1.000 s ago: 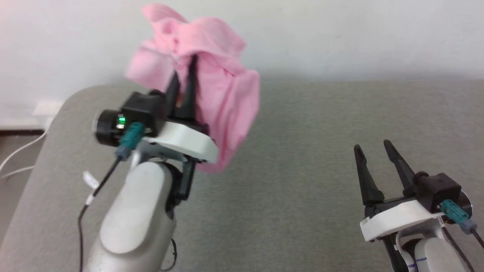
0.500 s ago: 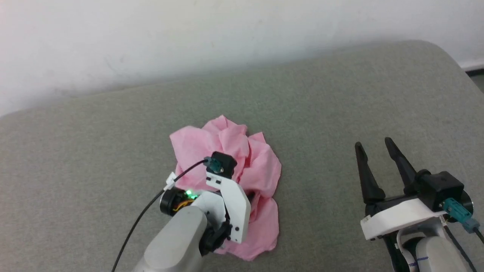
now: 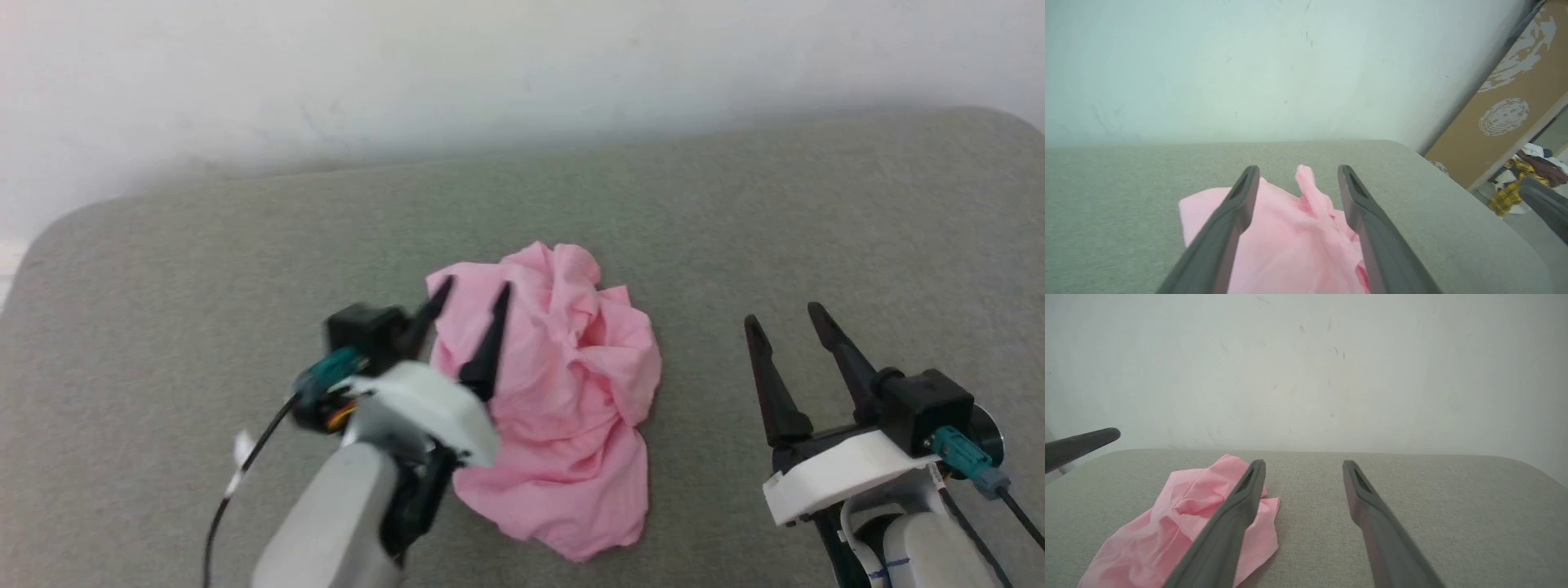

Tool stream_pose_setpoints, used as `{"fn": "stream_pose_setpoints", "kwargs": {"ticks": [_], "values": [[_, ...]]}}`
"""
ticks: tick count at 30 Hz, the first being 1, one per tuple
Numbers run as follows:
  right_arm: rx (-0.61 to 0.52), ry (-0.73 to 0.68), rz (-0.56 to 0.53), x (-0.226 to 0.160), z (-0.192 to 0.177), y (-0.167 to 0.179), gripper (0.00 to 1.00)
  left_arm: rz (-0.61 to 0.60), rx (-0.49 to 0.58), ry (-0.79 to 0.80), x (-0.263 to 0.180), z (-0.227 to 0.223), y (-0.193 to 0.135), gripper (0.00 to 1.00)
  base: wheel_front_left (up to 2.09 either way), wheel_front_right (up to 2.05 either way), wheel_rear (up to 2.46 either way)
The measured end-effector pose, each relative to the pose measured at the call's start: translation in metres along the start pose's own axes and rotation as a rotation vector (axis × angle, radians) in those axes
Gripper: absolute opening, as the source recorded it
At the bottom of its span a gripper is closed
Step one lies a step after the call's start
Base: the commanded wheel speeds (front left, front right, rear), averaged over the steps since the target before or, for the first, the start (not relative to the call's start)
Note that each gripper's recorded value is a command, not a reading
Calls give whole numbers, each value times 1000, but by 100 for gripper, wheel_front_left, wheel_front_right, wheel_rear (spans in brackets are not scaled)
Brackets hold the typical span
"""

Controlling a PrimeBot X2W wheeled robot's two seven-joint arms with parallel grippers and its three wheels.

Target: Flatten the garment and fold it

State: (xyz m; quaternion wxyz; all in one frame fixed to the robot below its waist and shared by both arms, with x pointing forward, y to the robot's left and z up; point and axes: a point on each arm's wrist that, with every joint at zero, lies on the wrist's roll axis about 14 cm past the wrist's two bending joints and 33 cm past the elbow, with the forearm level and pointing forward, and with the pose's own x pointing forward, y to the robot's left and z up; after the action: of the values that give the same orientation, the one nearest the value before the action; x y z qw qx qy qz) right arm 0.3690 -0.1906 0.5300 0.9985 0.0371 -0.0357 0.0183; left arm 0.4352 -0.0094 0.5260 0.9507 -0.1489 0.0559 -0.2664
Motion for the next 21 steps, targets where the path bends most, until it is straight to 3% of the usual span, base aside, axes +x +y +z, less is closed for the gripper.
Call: {"fn": "stream_pose_setpoints", "kwargs": {"ticks": [4, 9, 15, 21], "values": [[-3, -5, 62, 7, 3, 20, 100, 176, 63, -197, -37, 34, 48, 100, 0, 0, 0], [-21, 35, 158, 15, -2, 52, 100, 371, 132, -302, -87, 53, 95, 100, 0, 0, 0], [-95, 316, 264, 14, -59, 82, 100, 534, 212, -388, -134, 77, 126, 100, 0, 0, 0], [-214, 562, 309, 18, -105, 79, 100, 620, 190, -384, -154, 68, 140, 100, 0, 0, 0]]}}
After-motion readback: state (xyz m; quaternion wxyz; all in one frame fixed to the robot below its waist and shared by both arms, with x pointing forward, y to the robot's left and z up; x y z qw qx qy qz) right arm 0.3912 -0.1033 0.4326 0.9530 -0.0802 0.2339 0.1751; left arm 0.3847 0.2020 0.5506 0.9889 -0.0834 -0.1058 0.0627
